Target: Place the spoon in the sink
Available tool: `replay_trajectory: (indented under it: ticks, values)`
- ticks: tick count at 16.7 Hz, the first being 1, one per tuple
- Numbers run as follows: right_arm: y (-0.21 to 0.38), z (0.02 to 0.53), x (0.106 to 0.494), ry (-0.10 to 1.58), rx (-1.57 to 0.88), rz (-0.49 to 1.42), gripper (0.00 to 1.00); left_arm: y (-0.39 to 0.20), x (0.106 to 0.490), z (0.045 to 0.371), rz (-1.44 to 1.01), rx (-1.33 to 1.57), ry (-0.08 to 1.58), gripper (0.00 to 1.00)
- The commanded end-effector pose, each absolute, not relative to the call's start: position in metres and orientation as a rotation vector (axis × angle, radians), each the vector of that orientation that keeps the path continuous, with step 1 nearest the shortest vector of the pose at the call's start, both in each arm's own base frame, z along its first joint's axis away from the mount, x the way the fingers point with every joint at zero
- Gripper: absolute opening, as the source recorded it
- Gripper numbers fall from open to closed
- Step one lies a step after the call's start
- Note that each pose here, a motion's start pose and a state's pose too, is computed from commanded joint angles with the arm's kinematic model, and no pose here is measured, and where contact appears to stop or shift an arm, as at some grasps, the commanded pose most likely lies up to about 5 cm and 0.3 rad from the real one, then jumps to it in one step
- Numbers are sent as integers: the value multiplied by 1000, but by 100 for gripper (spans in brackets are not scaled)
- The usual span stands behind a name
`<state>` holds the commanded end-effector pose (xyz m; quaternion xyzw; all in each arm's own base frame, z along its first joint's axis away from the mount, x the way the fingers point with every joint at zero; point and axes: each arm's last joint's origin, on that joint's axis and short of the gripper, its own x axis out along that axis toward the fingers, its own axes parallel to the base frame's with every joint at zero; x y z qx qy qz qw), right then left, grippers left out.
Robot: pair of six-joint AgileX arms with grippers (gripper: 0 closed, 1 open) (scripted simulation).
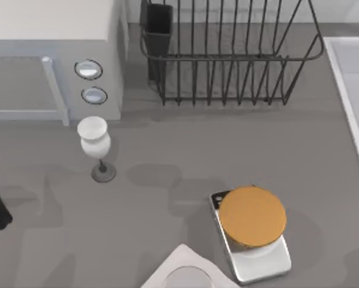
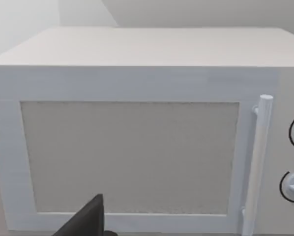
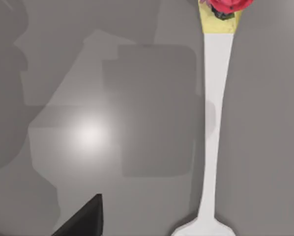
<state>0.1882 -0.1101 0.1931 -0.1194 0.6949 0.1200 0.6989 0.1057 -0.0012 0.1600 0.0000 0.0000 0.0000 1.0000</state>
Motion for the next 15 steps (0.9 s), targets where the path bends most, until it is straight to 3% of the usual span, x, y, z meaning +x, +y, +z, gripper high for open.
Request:
replay_trajectory:
  ticks: [5,15]
  values:
    - [-110,183,189,1551,-265,269,100,-1,106,160,0,0,0,100]
    - [-110,94,189,1548,-267,267,100,-1,106,160,0,0,0,100]
